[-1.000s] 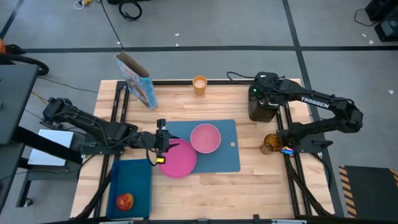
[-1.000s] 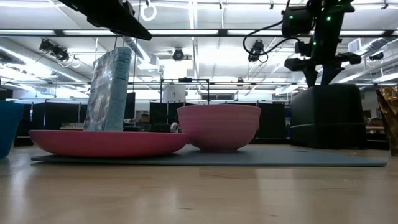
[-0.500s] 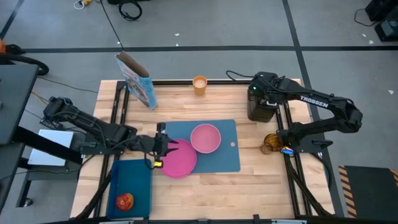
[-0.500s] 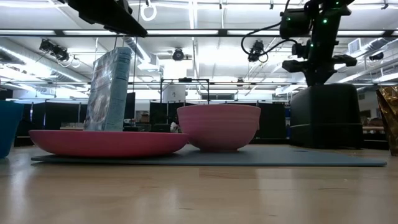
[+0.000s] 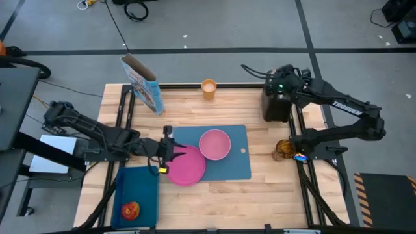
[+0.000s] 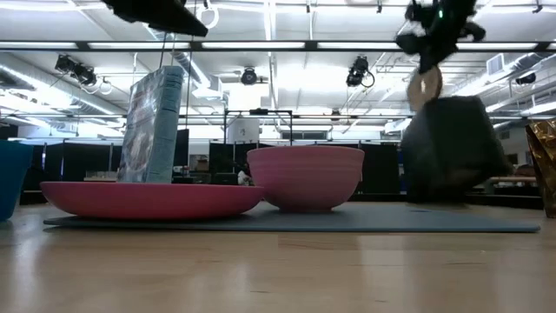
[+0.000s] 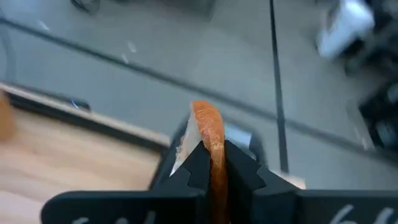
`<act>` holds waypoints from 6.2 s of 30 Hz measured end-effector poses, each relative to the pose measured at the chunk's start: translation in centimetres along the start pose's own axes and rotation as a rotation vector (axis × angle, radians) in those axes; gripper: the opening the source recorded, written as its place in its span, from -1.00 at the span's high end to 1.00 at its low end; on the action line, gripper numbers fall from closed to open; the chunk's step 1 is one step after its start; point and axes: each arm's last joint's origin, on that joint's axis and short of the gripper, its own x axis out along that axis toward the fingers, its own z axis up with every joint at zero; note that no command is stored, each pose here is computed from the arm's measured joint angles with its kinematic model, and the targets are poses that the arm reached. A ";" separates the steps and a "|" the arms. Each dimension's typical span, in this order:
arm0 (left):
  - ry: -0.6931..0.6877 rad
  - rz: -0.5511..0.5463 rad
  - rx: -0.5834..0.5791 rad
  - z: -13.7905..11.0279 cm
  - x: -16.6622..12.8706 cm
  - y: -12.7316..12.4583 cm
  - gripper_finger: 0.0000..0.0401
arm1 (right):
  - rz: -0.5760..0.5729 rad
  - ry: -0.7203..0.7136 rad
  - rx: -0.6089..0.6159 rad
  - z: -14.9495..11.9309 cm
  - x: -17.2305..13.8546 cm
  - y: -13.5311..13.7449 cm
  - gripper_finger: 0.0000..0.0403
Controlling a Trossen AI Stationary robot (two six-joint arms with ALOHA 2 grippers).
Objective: Arrange a breakfast setting
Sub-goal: Put the toasted bagel on the pink plate, then put the blue spoon on the blue tablemat to the right of the pink bowl
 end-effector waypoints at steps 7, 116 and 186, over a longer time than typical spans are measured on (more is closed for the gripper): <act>-0.026 0.041 -0.064 0.5 -0.4 1.3 0.45 | 0.047 -0.042 -0.038 0.5 -1.3 0.6 0.86; 0.145 0.027 -0.226 0.2 -5.3 3.3 0.45 | 1.087 -0.556 -0.676 -23.1 -8.5 38.0 0.16; -0.158 -0.323 -0.209 -1.4 -3.8 -1.9 0.45 | 0.743 0.586 -0.887 -13.1 -16.3 8.8 -0.21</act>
